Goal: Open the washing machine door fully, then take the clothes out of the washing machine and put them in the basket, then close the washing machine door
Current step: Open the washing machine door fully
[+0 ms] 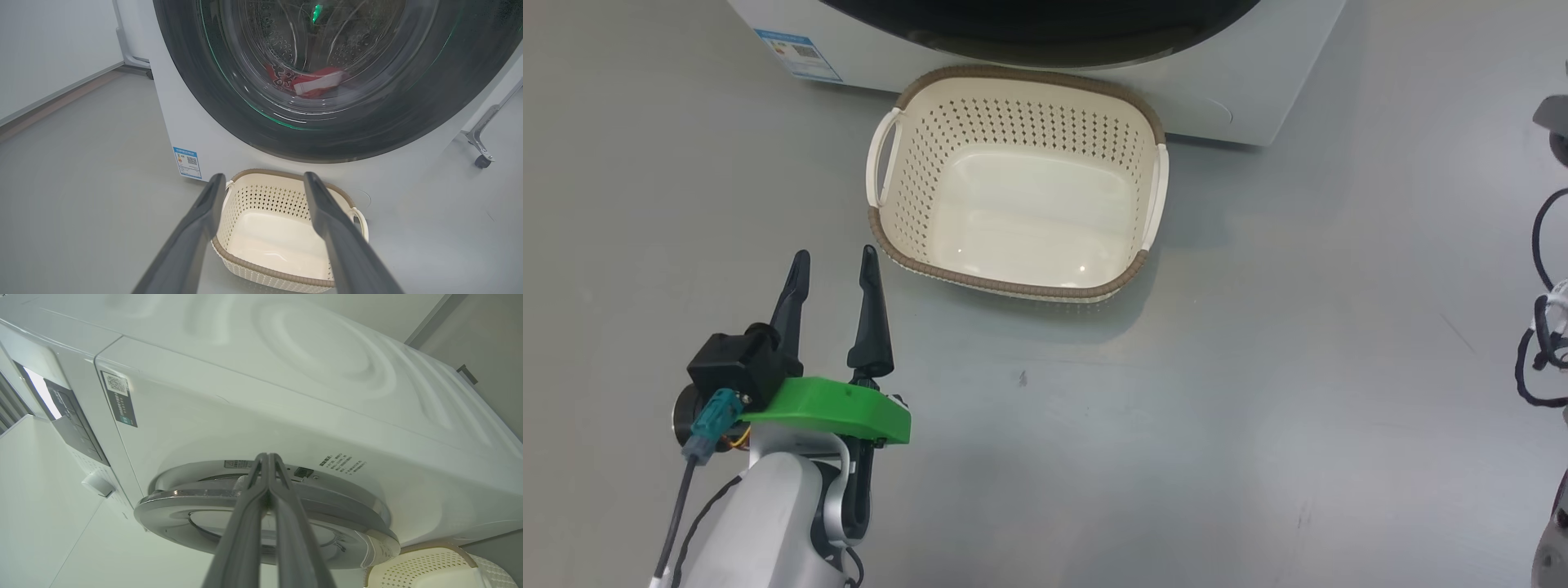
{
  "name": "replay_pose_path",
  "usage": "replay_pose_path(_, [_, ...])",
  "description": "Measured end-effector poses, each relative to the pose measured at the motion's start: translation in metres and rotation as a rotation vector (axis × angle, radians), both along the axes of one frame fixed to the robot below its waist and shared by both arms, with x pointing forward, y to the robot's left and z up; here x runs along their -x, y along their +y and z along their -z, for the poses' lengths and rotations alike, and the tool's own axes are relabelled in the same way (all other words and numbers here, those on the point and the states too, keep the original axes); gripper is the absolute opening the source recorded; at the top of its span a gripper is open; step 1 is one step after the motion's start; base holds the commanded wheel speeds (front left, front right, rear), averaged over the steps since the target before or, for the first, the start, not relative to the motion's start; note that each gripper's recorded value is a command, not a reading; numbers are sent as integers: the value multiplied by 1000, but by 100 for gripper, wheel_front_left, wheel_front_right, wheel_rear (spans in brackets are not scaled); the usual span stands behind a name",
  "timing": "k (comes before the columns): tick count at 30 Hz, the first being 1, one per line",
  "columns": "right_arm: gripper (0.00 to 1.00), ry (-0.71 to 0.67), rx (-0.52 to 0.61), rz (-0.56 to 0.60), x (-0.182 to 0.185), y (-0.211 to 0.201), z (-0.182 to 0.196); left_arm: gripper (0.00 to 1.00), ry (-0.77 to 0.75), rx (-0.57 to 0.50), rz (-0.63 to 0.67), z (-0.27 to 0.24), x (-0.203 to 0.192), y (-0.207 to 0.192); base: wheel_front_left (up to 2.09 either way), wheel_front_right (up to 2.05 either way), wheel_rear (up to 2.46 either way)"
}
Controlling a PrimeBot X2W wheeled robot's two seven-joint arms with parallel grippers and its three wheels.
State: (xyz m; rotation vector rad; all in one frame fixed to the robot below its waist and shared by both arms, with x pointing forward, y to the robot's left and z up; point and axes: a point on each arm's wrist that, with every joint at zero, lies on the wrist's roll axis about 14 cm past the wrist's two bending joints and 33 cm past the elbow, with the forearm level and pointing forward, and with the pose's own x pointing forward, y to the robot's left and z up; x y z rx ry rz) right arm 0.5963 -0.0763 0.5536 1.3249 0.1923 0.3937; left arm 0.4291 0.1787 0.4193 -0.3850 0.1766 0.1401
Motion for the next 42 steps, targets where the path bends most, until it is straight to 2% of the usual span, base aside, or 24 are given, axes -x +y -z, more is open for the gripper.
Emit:
replay_pose_path(7, [0, 5, 8, -79, -25, 19, 6, 100, 19, 10, 1, 10, -8, 1, 0, 0, 0])
replay_pose_path(16, [0, 39, -58, -175, -47, 47, 17, 100, 47, 21, -29, 21, -10, 11, 0, 0, 0])
replay_pose_path(31, [0, 106, -107, -289, -71, 83, 39, 100, 89, 4, -67, 35, -6, 25, 0, 0, 0])
replay_pose_path(42, [0, 130, -123, -355, -77, 103, 40, 100, 98, 3, -85, 37, -4, 30, 0, 0, 0])
